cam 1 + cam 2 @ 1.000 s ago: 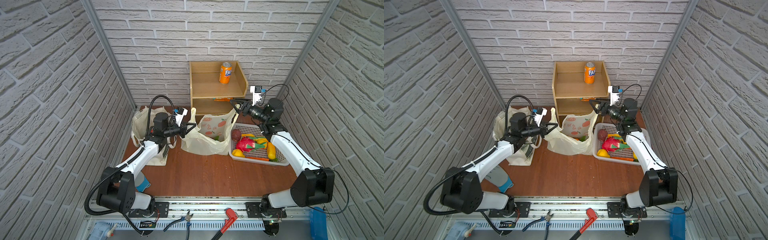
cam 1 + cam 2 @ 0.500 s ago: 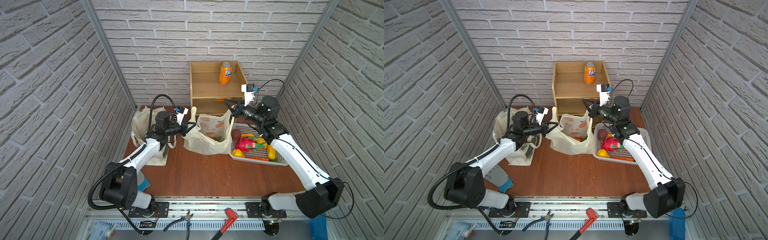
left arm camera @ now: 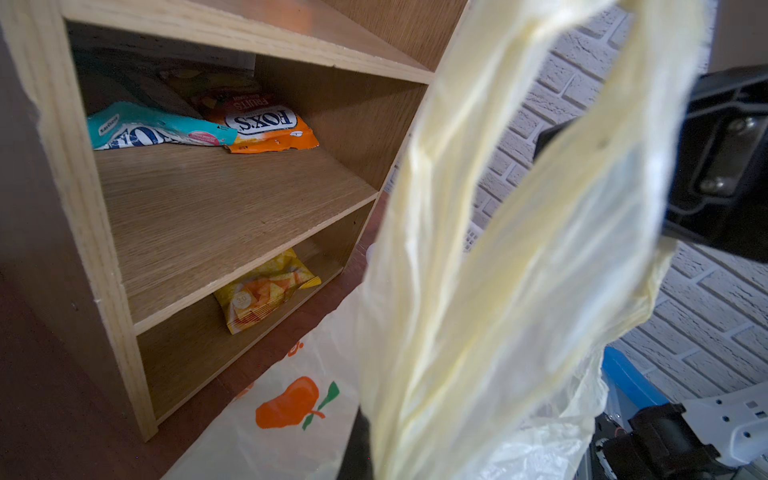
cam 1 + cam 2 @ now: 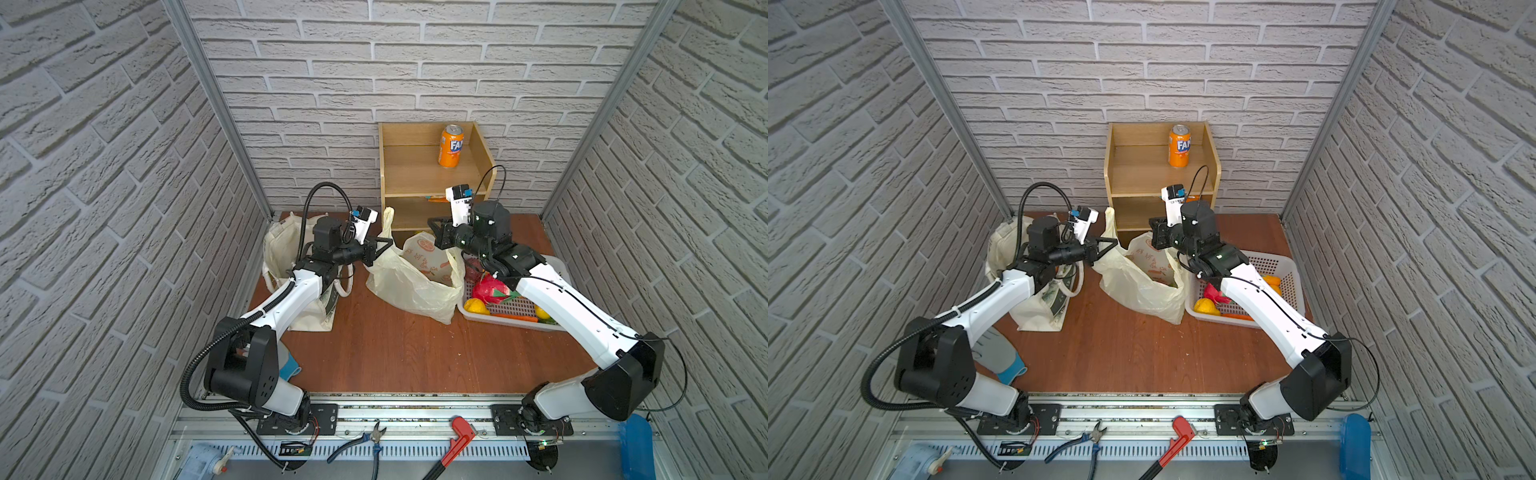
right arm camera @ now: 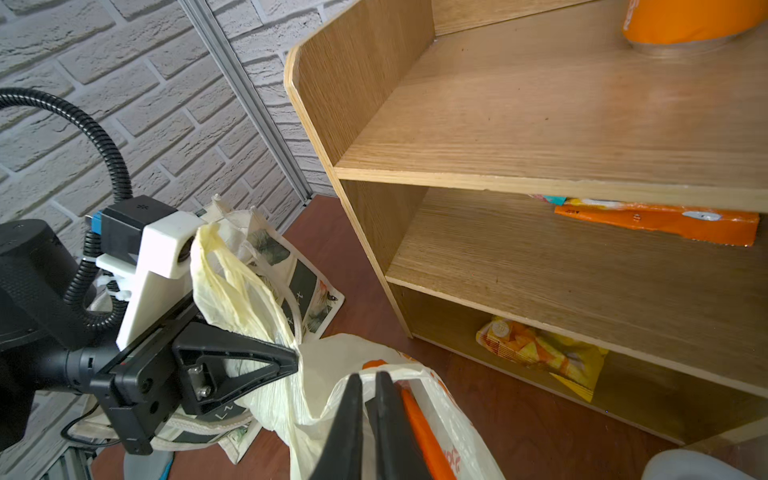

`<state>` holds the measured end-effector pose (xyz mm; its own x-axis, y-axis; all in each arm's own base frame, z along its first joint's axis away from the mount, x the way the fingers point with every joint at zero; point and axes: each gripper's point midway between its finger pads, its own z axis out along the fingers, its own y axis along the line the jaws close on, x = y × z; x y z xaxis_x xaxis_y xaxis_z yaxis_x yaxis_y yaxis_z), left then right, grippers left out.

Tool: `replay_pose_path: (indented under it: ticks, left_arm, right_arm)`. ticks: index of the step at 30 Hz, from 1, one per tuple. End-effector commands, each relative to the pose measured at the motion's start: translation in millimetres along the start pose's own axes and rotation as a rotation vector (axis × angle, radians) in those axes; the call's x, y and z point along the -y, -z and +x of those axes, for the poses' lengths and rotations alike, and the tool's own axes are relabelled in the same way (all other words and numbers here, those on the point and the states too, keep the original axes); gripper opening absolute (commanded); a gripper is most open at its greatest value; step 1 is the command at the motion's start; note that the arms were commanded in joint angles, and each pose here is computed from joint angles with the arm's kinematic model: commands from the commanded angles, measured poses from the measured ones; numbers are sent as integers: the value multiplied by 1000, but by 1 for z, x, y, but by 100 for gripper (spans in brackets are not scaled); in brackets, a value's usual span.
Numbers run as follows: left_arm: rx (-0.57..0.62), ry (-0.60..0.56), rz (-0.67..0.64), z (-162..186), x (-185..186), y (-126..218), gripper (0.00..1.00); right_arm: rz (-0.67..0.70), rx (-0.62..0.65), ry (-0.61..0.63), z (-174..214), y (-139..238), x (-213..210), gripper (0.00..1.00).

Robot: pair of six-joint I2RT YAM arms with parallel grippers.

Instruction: Place the mixed food into the grocery bags and tie them

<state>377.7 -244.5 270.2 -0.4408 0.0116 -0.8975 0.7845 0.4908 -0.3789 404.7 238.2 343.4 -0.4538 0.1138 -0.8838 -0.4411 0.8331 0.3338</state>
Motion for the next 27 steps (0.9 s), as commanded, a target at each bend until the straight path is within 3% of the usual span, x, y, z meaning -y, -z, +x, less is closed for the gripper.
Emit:
replay_pose_path:
  ticks: [1, 4, 7, 10, 19, 27]
  left_arm:
    - [13, -54, 0, -9, 5, 3, 0]
    - [9, -51, -4, -5, 5, 5, 0]
    - [9, -49, -6, -3, 3, 6, 0]
    - [8, -48, -6, -3, 3, 8, 0]
    - [11, -49, -3, -3, 3, 9, 0]
    - [10, -51, 8, -5, 4, 9, 0]
  right_arm:
    - [-63, 77, 39, -29, 20, -17, 29]
    - [-92, 91, 16, -37, 34, -12, 58]
    - [-145, 120, -3, -47, 54, -7, 74]
    - [-213, 144, -14, -54, 75, -2, 82]
    - [-116, 170, 39, -8, 127, 33, 94]
    - [-60, 104, 36, 55, 131, 54, 94]
